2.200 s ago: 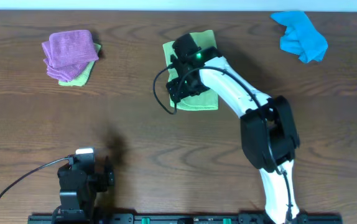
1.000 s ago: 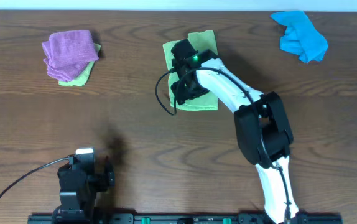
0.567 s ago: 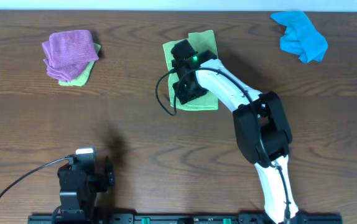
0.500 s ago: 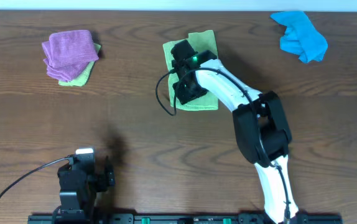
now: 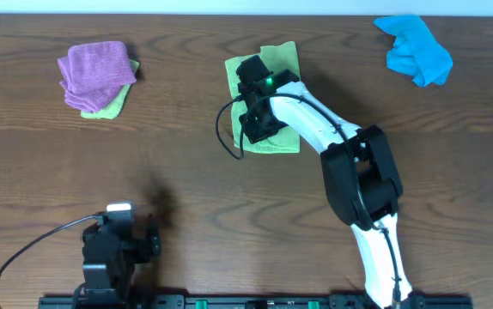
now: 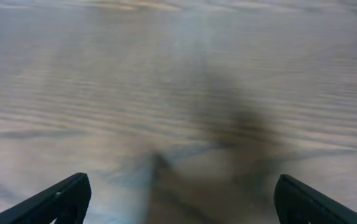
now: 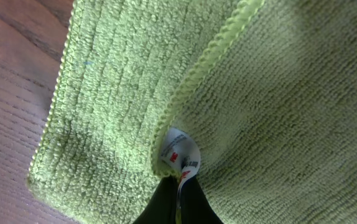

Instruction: Fold the cloth

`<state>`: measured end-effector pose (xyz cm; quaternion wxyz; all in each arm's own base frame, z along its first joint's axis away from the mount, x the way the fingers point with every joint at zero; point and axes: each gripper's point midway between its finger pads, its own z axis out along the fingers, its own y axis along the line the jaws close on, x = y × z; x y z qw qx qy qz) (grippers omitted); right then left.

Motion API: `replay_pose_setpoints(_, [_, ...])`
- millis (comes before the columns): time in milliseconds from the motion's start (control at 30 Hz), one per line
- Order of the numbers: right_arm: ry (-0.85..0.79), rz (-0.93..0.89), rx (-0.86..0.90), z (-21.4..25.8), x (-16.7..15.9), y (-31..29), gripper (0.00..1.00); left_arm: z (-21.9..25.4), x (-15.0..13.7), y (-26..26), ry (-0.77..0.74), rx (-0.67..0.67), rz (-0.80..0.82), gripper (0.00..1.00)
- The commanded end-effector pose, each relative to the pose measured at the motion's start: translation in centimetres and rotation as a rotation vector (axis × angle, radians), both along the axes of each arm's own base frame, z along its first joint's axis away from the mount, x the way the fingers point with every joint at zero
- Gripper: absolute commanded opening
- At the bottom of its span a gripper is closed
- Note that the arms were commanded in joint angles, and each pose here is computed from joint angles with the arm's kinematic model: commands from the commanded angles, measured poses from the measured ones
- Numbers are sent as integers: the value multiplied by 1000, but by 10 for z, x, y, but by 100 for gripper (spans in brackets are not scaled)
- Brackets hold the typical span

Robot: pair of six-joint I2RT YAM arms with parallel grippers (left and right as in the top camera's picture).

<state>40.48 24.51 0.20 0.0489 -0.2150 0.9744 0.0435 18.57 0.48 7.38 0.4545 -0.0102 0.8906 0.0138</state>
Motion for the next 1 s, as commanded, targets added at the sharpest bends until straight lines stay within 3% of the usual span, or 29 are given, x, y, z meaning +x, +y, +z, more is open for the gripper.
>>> replay_pose_setpoints(0, [11, 5, -3, -1, 0, 0, 1, 9, 6, -25, -49, -96, -110, 95])
replay_pose_setpoints(467, [-240, -53, 85, 109, 26, -2, 1, 75, 22, -44, -117, -404, -49, 95])
replay_pose_setpoints(800, [-240, -144, 96, 122, 30, -22, 1, 97, 57, -91, 94, -621, -213, 95])
replay_pose_setpoints(967, [-250, -205, 103, 132, 35, -37, 1, 85, 76, -96, 179, -776, -112, 95])
